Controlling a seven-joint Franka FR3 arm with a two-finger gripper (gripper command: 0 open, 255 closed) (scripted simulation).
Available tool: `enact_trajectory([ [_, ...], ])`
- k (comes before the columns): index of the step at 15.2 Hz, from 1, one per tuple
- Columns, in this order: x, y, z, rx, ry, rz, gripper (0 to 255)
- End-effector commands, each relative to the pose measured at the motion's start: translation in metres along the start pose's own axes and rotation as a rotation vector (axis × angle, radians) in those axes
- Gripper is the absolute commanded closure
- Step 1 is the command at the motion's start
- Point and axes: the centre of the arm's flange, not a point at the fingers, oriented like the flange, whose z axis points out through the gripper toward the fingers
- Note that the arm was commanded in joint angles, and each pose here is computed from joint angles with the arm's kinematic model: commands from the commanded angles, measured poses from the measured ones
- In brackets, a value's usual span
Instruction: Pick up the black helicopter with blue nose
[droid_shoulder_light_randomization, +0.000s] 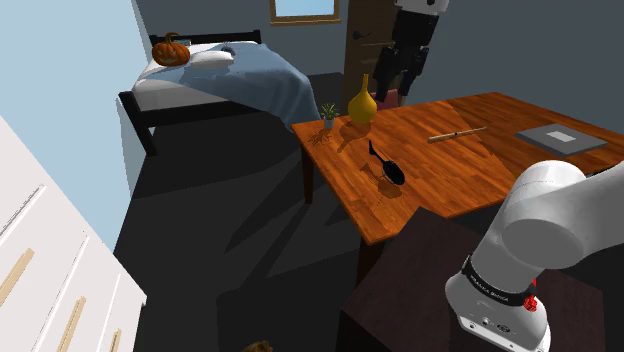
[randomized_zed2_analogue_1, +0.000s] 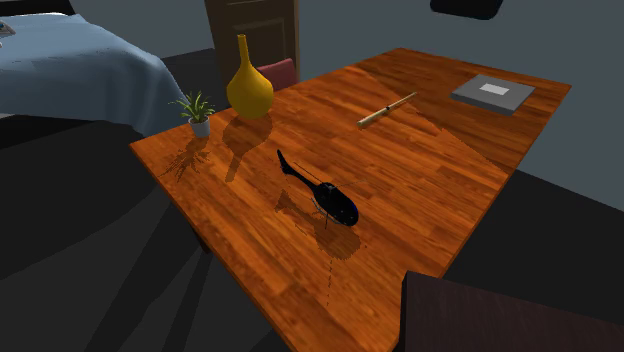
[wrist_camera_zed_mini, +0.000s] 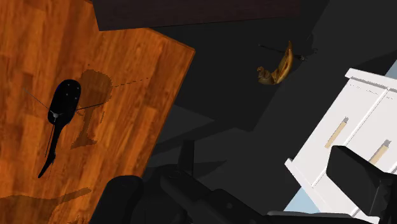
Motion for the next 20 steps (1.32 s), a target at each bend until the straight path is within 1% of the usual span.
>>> enact_trajectory([
  [1, 0.000, 0.000, 0.000, 0.000, 0.000, 0.000, 0],
  [20, 0.104, 0.155, 0.162, -0.048, -0.011, 0.159, 0],
])
